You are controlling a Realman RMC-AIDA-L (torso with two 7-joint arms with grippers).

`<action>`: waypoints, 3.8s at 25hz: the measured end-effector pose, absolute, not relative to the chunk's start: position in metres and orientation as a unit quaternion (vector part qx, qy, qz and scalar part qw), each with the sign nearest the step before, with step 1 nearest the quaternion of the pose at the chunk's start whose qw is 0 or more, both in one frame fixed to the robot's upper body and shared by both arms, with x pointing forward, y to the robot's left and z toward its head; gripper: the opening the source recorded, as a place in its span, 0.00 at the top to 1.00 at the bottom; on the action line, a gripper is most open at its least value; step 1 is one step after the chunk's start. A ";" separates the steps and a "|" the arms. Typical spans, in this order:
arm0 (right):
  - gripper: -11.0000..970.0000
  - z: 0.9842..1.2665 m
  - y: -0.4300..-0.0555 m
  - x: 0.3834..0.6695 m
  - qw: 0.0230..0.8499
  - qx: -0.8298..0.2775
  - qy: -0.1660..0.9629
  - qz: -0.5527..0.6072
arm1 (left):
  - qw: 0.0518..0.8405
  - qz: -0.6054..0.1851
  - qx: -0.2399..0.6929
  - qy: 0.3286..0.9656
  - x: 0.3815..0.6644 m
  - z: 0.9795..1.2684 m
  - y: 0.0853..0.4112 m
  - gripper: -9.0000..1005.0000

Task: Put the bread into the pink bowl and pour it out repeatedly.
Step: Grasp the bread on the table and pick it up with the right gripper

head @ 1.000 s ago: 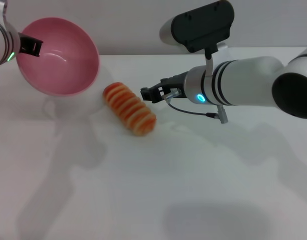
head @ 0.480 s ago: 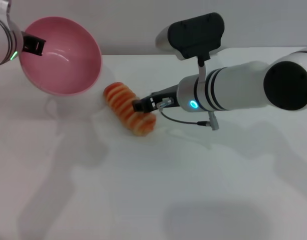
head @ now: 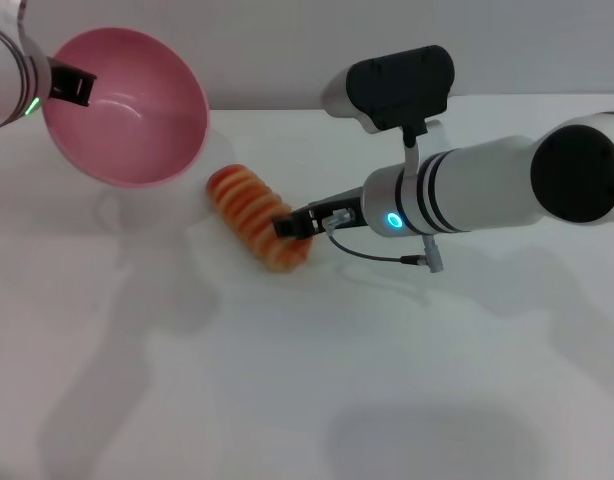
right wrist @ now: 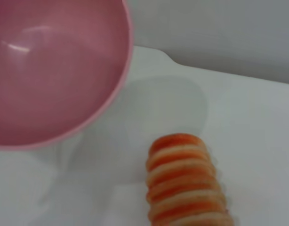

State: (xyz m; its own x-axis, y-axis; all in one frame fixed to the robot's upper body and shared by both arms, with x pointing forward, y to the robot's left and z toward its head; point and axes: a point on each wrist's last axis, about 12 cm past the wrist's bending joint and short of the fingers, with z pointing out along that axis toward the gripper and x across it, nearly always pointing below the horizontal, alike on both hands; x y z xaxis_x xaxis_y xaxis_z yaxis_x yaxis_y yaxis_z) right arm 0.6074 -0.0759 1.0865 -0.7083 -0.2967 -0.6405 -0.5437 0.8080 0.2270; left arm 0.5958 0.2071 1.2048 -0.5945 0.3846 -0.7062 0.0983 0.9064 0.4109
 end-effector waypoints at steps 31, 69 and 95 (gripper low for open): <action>0.41 1.075 -0.076 0.602 0.282 -0.244 0.907 0.196 | 0.431 0.165 0.139 0.876 0.598 1.205 0.204 0.95; 0.86 1.088 -0.094 0.600 0.319 -0.224 0.897 0.207 | 0.420 0.175 0.148 0.878 0.612 1.199 0.203 0.95; 0.91 1.196 -0.103 0.568 0.434 -0.258 0.854 0.128 | 0.407 0.125 0.147 0.893 0.614 1.183 0.194 0.95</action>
